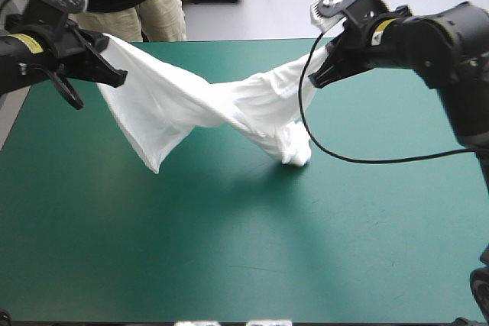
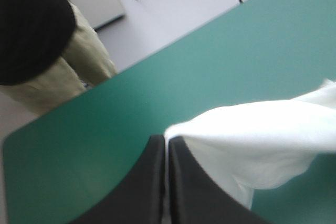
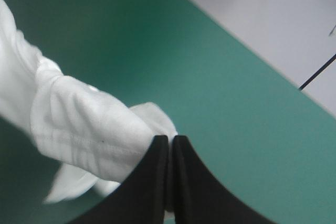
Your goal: Fold the cloth
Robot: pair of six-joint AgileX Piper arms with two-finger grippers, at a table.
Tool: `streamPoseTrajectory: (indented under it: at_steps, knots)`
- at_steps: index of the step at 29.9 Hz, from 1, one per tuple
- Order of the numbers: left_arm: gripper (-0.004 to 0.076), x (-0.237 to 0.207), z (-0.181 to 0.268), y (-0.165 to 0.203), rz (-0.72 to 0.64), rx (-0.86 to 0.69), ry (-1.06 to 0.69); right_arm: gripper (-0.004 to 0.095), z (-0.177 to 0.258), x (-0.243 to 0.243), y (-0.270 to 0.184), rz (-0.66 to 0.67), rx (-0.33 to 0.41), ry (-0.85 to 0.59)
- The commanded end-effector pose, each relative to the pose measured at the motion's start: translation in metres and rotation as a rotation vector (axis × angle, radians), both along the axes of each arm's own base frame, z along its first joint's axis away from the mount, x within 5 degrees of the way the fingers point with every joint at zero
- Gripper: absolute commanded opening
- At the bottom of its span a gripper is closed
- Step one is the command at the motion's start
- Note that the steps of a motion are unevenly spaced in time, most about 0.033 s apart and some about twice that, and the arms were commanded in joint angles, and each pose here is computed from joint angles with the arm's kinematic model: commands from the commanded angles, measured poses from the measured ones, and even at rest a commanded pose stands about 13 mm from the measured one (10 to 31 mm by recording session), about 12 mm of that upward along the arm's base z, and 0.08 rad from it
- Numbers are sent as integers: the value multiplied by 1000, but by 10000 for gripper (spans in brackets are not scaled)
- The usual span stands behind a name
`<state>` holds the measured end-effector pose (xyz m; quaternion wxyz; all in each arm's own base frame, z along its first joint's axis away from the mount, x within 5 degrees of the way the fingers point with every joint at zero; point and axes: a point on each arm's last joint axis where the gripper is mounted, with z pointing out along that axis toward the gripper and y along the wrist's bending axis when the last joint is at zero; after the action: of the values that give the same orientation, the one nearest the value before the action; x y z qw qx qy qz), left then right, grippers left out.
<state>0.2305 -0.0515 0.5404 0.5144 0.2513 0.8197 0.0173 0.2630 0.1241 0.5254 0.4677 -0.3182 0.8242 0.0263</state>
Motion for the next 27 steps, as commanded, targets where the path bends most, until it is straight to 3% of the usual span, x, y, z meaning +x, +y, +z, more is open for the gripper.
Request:
streamPoseTrajectory:
  at_steps: [1, 7, 15, 22, 27]
  knots:
    - [-9, -34, 50, 14, 80, -19, -244, -13, 62, -47, -31, -52, 61, -260]
    - [-9, -83, 101, 30, 143, -45, -490, -13, 117, -111, -66, -96, 146, -517]
    - [-9, -152, 137, 44, 151, -108, -724, -13, 139, -177, -95, -96, 234, -658]
    - [-9, -170, 140, 49, 166, -104, -753, -13, 140, -191, -102, -97, 269, -662]
    - [-9, -131, 126, 42, 172, -69, -628, -13, 120, -156, -85, -94, 199, -536]
